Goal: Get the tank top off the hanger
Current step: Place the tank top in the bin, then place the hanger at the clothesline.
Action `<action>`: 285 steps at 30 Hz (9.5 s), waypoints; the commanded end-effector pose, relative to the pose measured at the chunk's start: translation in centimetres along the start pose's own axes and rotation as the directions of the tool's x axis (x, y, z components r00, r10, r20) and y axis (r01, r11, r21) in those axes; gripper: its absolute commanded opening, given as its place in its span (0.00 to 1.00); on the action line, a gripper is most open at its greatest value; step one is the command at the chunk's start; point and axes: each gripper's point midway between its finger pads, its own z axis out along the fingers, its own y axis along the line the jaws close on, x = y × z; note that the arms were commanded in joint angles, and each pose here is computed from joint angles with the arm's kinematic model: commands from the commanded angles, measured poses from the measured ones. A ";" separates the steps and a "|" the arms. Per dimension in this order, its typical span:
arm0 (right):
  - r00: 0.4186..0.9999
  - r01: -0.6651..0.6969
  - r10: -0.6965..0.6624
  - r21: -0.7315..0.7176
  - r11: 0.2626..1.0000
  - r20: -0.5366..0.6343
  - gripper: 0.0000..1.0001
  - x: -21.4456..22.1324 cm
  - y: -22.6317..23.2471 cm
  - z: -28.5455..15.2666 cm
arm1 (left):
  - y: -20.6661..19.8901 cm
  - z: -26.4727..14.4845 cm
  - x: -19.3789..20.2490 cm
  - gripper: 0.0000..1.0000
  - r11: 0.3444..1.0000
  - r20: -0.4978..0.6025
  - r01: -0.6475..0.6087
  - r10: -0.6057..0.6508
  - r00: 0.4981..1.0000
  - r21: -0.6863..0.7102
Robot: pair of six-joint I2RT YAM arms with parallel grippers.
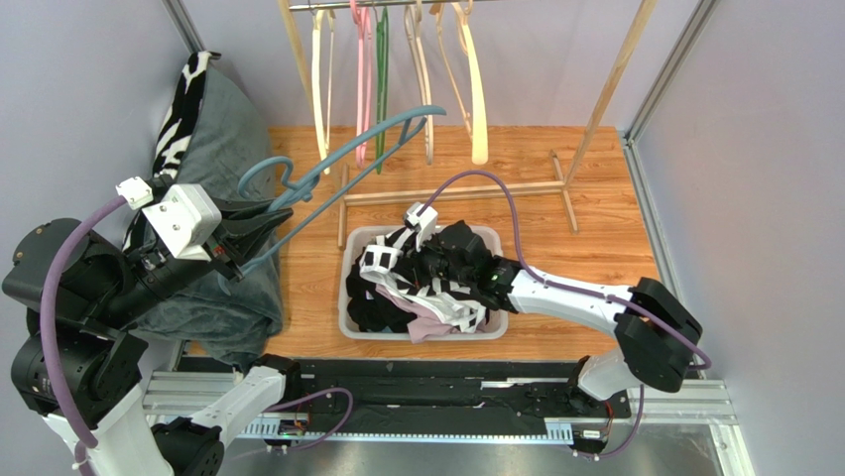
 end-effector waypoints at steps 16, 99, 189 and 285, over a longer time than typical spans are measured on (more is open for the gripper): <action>0.874 -0.283 0.359 0.256 0.924 -0.329 0.00 21.2 -4.0 -0.2 | -0.8 0.8 -0.4 0.00 0.996 0.007 -0.011 0.010 1.000 0.089; 0.888 0.260 -0.239 -0.001 0.966 0.393 1.00 -20.7 9.9 -32.8 | -4.3 1.9 8.5 0.00 0.939 -0.254 0.180 -0.105 0.962 0.292; 0.958 0.225 -0.209 -0.062 0.972 0.199 0.00 -20.7 11.2 -34.6 | 1.3 -0.6 2.9 0.77 0.983 -0.167 -0.181 0.181 0.969 0.016; 0.927 -0.320 0.174 0.459 0.829 0.333 0.00 -31.6 -17.3 -23.3 | 1.5 -0.6 7.3 0.78 0.989 -0.278 -0.144 0.135 0.951 -0.013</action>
